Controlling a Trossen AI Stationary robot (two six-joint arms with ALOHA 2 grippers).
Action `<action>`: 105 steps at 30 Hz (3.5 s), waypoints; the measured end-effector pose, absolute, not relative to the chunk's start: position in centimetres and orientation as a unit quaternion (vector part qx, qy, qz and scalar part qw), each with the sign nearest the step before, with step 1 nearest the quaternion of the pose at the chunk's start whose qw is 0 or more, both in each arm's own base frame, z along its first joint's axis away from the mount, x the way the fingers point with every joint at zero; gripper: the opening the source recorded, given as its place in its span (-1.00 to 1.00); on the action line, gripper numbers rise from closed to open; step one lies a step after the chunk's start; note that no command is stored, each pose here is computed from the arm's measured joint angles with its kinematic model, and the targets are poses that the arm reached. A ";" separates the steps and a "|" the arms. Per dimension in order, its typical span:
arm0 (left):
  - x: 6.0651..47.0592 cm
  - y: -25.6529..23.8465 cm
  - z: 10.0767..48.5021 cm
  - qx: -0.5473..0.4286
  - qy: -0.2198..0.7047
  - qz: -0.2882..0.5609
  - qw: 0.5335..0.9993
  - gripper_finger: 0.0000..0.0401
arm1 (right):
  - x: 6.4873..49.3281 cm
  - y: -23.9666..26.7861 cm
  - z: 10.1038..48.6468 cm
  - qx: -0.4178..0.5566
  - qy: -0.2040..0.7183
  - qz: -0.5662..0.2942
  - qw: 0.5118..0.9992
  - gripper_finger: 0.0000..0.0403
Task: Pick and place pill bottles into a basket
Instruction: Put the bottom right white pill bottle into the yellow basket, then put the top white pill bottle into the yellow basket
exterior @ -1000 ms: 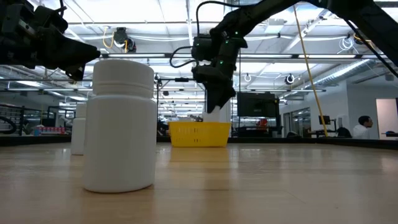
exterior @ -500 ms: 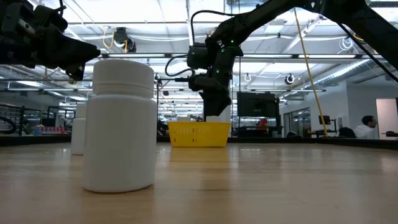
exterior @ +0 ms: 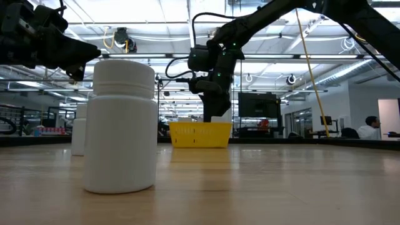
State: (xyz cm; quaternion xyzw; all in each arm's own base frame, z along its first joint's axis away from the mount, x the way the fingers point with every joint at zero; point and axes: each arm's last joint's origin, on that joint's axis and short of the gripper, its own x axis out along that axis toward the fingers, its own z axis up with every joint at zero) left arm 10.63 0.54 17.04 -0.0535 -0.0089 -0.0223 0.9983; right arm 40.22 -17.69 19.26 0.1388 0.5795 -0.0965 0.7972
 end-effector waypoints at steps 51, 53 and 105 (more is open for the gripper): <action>10.6 0.5 17.0 -0.054 -0.008 -0.022 0.998 -0.68 | 36.4 10.2 32.5 0.091 0.374 -0.044 0.922 -0.99; 10.6 0.5 17.0 -0.054 -0.008 -0.022 0.998 -0.68 | 34.5 10.6 32.3 0.096 0.343 -0.056 0.933 -1.00; 9.9 0.2 20.5 -0.202 -0.177 -0.086 0.959 -0.68 | 8.1 2.1 19.2 0.058 0.120 -0.033 0.990 -1.00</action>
